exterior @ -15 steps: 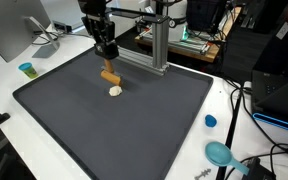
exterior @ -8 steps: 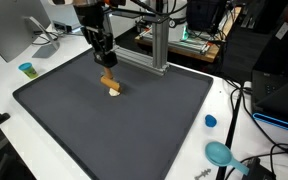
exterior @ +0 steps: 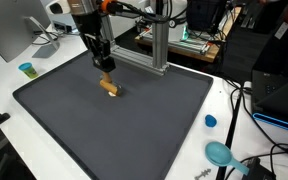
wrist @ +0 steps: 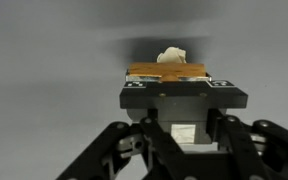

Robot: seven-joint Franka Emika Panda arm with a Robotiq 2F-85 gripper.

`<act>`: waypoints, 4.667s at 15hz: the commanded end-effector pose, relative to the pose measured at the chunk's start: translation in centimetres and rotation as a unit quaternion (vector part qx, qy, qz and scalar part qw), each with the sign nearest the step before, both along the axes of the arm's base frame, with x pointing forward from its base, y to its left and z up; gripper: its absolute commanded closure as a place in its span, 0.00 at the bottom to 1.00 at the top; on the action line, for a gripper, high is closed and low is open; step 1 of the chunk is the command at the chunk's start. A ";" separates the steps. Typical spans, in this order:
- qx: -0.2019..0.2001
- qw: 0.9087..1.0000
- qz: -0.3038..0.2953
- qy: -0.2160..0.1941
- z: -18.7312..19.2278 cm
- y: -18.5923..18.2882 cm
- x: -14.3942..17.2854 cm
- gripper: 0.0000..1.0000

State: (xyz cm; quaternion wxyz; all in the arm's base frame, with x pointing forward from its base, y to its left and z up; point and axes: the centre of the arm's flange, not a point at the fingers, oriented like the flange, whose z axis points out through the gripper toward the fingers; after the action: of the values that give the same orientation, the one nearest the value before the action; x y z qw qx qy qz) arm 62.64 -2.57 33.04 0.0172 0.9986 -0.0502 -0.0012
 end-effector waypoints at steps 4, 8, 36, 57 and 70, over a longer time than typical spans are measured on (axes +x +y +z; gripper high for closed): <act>-0.022 0.998 -0.008 0.060 -2.6 -0.3 -0.1 0.78; -0.028 0.997 -0.002 0.066 -3.4 0.4 -0.4 0.78; -0.021 0.998 0.058 0.028 3.2 3.2 -2.1 0.78; -0.015 0.999 0.017 0.032 -3.4 2.8 3.5 0.78; -0.033 0.999 0.007 -0.013 4.7 1.4 0.5 0.78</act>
State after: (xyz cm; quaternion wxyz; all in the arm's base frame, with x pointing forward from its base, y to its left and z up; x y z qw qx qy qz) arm 66.08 -1.10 34.42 0.0360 0.9979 -0.0525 0.0124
